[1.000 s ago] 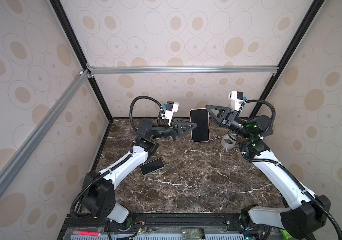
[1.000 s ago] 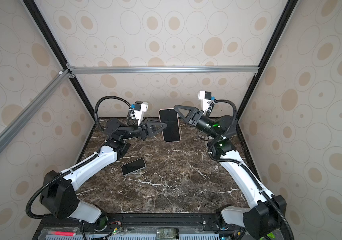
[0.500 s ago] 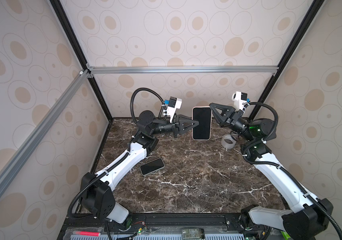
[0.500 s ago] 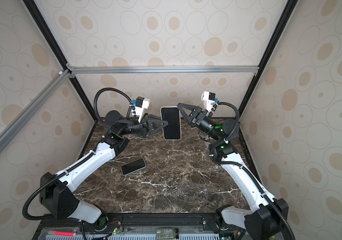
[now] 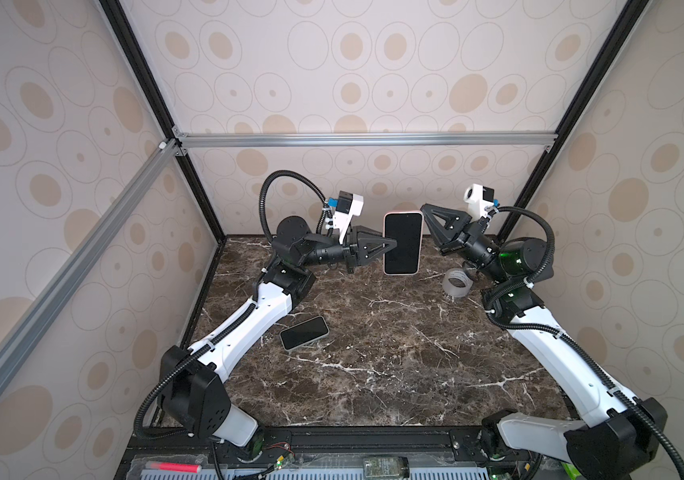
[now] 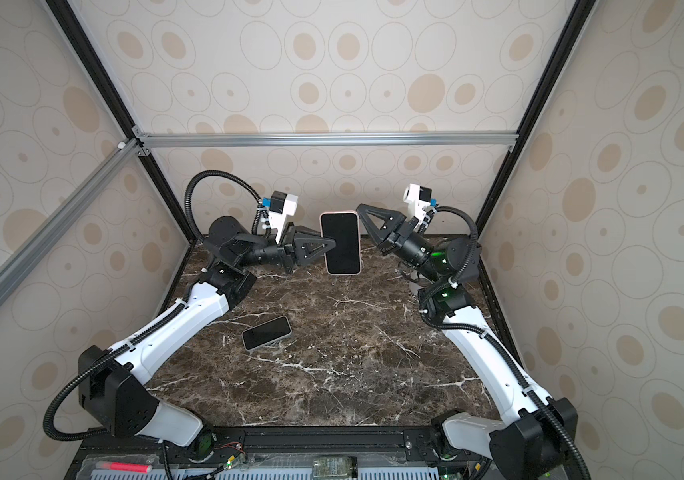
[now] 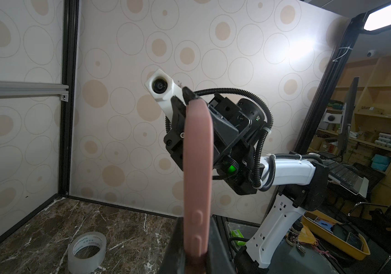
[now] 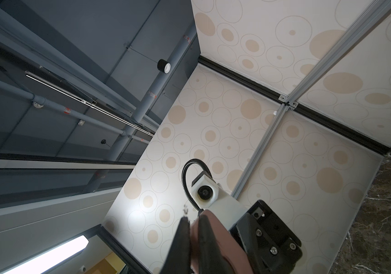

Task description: Take the phone out of the phone case

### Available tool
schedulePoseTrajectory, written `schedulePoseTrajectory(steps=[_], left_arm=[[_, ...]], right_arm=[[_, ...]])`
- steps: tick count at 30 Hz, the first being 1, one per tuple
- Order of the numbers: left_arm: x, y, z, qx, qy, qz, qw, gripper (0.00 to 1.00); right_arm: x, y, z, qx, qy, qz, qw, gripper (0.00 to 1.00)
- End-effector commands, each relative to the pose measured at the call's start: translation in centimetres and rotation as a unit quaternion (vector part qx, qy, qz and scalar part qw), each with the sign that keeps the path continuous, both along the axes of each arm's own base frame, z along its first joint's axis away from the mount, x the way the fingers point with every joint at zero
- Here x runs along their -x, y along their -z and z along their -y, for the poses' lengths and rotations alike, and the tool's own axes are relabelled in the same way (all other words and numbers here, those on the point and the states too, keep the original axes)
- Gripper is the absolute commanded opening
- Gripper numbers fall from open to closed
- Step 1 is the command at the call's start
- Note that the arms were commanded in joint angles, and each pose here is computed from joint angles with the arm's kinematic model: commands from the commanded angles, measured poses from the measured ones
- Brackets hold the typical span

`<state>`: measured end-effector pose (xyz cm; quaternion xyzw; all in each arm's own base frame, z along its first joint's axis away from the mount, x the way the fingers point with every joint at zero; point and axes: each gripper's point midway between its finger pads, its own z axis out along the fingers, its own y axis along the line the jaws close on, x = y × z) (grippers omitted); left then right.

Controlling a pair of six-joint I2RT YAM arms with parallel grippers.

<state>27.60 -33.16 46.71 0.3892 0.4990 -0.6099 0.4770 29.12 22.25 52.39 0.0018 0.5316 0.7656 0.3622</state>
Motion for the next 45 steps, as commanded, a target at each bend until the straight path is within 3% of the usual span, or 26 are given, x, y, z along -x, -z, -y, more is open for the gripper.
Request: schedulePoseTrajectory(steps=[1,5,10,15,21,31,45], left_arm=[[1.4,-5.6,-0.9,0.062,-0.025,0.072,0.995,0.00],[2.2,-5.9,-1.2,0.076,-0.007,0.065,0.995,0.00],[2.8,-5.9,-1.5,0.075,-0.002,0.066,0.995,0.00],[3.0,-5.6,-1.6,0.074,-0.002,0.065,0.995,0.00],[3.1,-5.4,-1.6,0.074,0.003,0.064,0.995,0.00],[3.3,-4.7,-1.3,0.070,0.012,0.062,0.996,0.00],[3.1,-4.5,-1.0,0.064,0.011,0.063,0.996,0.00]], right_arm=[[1.8,3.5,-2.8,0.070,-0.073,-0.026,0.994,0.00],[2.0,2.9,-2.6,0.089,-0.057,0.007,0.994,0.01],[2.1,1.2,-1.1,0.089,-0.027,0.072,0.993,0.27],[2.8,-0.6,-0.9,0.086,-0.028,0.111,0.990,0.40],[3.0,-1.7,-0.6,0.062,-0.030,0.117,0.991,0.37],[3.1,-3.7,-0.3,0.039,-0.029,0.127,0.991,0.40],[2.3,-2.6,-0.7,0.038,-0.038,0.095,0.994,0.24]])
